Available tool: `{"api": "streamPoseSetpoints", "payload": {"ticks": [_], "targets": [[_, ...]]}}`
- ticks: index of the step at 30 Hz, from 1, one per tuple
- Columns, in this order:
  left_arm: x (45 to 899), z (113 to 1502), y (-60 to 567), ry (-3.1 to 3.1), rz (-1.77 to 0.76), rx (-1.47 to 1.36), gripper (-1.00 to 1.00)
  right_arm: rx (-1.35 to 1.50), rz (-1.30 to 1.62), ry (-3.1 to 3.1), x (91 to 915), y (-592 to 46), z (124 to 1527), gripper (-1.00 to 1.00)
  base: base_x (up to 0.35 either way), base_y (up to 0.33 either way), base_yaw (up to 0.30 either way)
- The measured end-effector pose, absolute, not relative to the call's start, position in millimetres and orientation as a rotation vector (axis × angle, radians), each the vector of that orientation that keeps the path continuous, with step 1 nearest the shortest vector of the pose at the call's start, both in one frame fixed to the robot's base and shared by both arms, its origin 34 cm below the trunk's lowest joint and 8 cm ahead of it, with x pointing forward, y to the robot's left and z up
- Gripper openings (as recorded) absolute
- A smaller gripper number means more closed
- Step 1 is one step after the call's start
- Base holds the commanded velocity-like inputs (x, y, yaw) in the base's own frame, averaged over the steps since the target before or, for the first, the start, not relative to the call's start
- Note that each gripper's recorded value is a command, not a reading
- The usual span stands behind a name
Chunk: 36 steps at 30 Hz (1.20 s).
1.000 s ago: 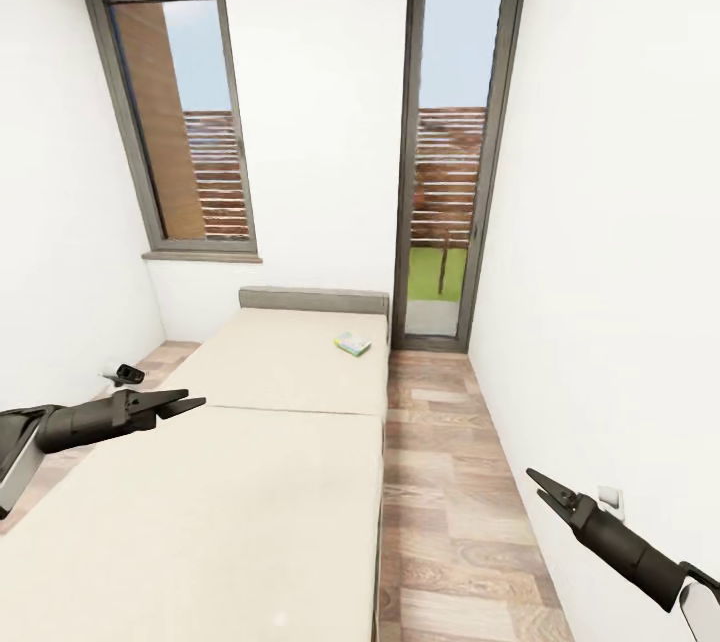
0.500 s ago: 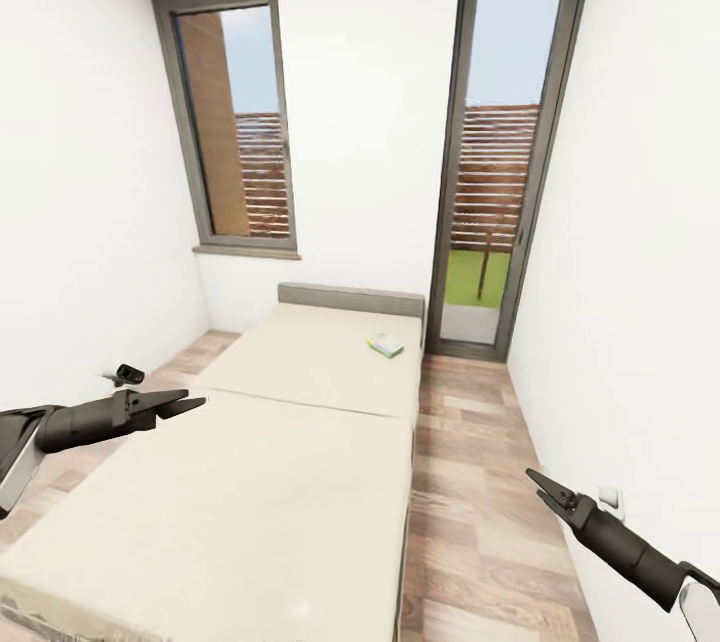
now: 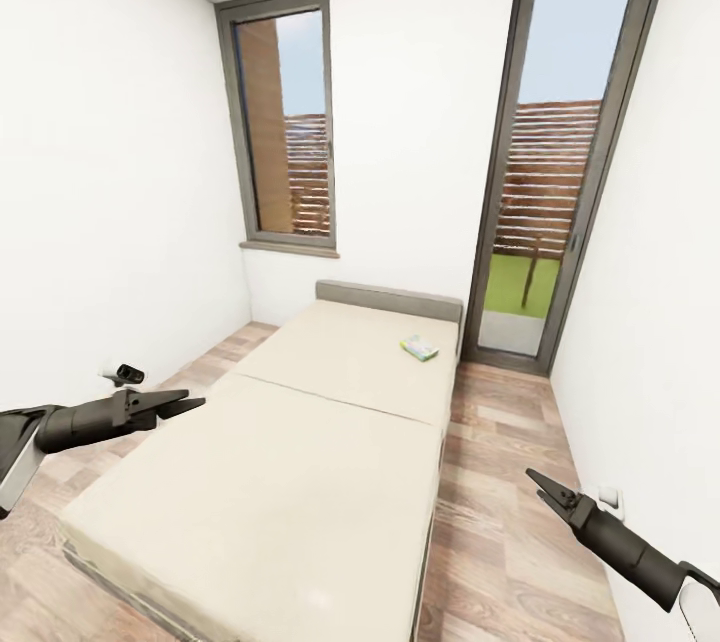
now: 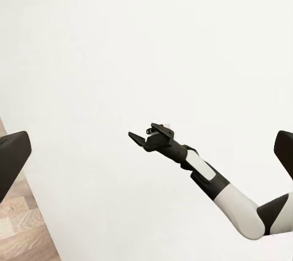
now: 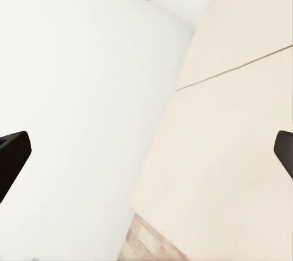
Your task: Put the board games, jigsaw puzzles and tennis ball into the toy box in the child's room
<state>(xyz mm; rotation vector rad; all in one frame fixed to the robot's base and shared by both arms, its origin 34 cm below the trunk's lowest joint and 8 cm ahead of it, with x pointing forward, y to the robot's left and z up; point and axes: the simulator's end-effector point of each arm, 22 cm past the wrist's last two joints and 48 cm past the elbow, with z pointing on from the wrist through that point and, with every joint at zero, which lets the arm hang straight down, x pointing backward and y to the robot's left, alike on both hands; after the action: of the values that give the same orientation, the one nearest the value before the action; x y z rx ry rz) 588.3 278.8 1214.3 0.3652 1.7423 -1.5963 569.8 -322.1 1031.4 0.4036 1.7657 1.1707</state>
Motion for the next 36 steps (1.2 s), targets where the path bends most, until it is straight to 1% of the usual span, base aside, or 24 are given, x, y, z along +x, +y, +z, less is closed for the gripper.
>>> {"api": "streamPoseSetpoints", "payload": {"ticks": [12, 30, 36], "targets": [[588.3, 1214.2, 278.6, 1.742, -1.596, 0.366, 1.00, 0.404, 1.168, 1.768, 569.9, -322.3, 1030.8, 1.00, -0.067, -0.096, 0.289], [588.4, 1213.8, 278.3, 1.742, -1.597, 0.365, 1.00, 0.405, 1.165, 1.773, 570.5, -322.2, 1029.9, 1.00, -0.003, -0.005, 0.289], [588.6, 1213.4, 276.9, 1.740, -1.601, 0.364, 1.00, 0.432, 1.117, 1.806, 573.4, -327.1, 1022.1, 1.00, 0.000, 0.000, 0.289]]}}
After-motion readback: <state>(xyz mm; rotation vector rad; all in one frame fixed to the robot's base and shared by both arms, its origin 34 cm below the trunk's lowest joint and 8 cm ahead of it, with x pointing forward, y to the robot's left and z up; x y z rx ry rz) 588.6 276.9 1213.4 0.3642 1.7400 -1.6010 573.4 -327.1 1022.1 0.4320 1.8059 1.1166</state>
